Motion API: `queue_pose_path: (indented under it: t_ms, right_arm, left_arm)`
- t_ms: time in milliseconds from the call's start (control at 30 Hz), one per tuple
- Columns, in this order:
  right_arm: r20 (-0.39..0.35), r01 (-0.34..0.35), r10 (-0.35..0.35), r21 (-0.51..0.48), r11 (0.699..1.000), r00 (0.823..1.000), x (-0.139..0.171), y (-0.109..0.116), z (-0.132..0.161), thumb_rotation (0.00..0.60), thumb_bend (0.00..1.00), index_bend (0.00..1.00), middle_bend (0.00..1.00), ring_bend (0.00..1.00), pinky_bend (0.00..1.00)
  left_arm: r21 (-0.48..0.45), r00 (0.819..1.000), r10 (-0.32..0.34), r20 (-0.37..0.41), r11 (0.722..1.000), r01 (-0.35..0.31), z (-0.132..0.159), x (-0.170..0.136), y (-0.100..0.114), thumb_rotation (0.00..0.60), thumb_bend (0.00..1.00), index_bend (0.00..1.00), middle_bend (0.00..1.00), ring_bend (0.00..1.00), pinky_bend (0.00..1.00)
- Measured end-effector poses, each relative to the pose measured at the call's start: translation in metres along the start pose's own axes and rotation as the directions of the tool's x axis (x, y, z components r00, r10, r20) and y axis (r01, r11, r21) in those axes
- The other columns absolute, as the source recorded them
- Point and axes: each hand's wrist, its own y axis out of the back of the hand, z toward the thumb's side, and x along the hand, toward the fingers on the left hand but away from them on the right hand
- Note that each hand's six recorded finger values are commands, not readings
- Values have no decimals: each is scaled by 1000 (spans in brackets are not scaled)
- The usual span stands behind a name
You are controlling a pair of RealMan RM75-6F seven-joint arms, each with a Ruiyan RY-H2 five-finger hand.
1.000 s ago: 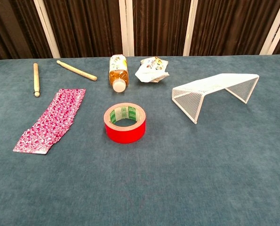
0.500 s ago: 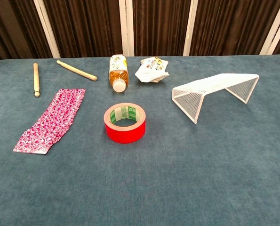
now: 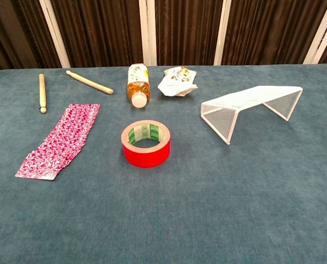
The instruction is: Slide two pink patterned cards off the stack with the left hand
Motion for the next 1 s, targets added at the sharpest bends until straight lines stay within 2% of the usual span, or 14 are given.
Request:
queue_pose_path:
  t_ms: [67, 133, 267, 500, 800, 1000]
  right_arm:
    - [-1, -1, 1, 0, 1000, 1000, 0, 0, 0, 600, 312, 39, 43, 112, 67]
    - [-1, -3, 3, 1, 1000, 1000, -1, -1, 0, 600, 312, 39, 44, 112, 67]
    - [-1, -5, 5, 1, 1000, 1000, 1, -1, 0, 600, 311, 38, 43, 112, 67]
    - [3, -4, 4, -2, 1000, 1000, 0, -1, -1, 600, 312, 39, 44, 112, 67]
    - [9, 2, -2, -9, 1000, 1000, 0, 2, -3, 600, 311, 39, 44, 112, 67]
    - [10, 0, 0, -13, 1000, 1000, 0, 2, -4, 600, 311, 39, 44, 112, 67]
  left_arm:
    - [2, 1000, -12, 22, 1000, 12, 5, 6, -3, 600, 599, 158, 779, 599, 493]
    - [7, 998, -32, 48, 999, 32, 11, 13, -8, 600, 679, 165, 832, 650, 533]
    - [27, 992, -77, 97, 997, 75, 24, 28, -18, 600, 784, 174, 866, 690, 562]
    - [72, 968, -200, 151, 979, 191, 46, 44, -41, 600, 833, 193, 876, 708, 563]
    - [165, 928, -344, 144, 933, 321, 63, 53, -71, 600, 876, 188, 884, 735, 571]
    - [192, 911, -394, 121, 910, 368, 73, 59, -86, 600, 898, 167, 885, 742, 579]
